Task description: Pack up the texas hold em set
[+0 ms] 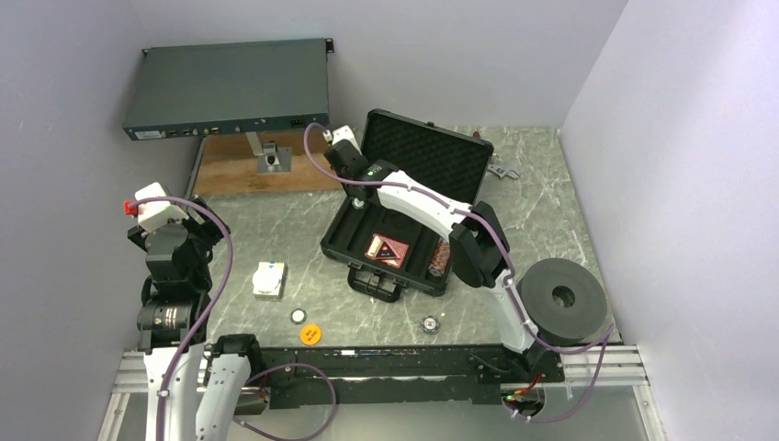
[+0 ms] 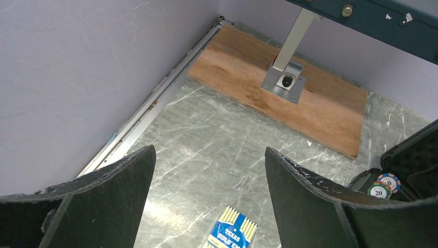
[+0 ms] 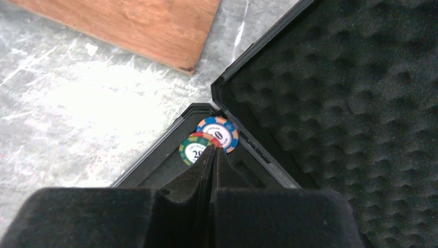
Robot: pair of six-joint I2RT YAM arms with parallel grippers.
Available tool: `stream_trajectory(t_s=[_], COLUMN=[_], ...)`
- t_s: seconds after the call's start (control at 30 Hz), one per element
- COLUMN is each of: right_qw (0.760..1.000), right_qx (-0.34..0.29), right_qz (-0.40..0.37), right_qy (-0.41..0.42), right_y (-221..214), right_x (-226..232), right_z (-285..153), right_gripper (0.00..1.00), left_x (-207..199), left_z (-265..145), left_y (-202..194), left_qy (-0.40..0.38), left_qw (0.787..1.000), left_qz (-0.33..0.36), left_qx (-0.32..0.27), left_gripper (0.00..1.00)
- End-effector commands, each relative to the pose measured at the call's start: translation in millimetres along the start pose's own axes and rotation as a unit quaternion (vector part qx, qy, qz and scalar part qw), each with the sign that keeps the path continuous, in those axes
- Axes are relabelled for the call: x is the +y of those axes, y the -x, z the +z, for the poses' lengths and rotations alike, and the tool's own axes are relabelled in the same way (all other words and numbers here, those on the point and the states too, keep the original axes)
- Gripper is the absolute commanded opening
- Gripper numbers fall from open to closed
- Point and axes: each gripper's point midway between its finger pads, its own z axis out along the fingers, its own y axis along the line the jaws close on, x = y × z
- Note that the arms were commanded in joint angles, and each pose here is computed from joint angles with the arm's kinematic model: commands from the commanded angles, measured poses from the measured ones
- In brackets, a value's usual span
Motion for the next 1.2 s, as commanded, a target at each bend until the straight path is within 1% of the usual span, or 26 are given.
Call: stream_trajectory(t_s=[0.0, 0.27, 0.47, 0.9, 1.03, 1.17], right_qw=[0.999, 0.998, 0.998, 1.0, 0.999, 0.999], right_qx=[-0.032, -0.018, -0.003, 0.02, 0.029, 0.027], right_qz=[0.009, -0.006, -0.013, -0.006, -0.008, 0.0], right_qy=[-0.037, -0.062, -0.056, -0.018, -0.028, -0.034], right_y=[25, 18, 4, -23, -29, -27], right_x=[-20, -34, -30, 3, 3, -2], right_z=[10, 44, 58, 41, 39, 30], right_gripper=[0.0, 0.0, 0.0, 0.0, 0.0, 0.0], left_x=[0, -1, -2, -3, -2, -2], left_z=[-2, -1, 0, 0, -1, -1], left_y=[7, 6, 5, 5, 6, 6], left_qy=[0.0, -0.002, -0.004, -0.006, -0.005, -0.005], left_qw=[1.0, 1.0, 1.0, 1.0, 1.0, 1.0], left_qz=[-0.007, -0.006, -0.006, -0.005, -0.006, -0.006], left_qx=[-0.011, -0.009, -0.006, -0.005, -0.006, -0.007], left_gripper=[0.83, 0.83, 0.83, 0.83, 0.83, 0.83])
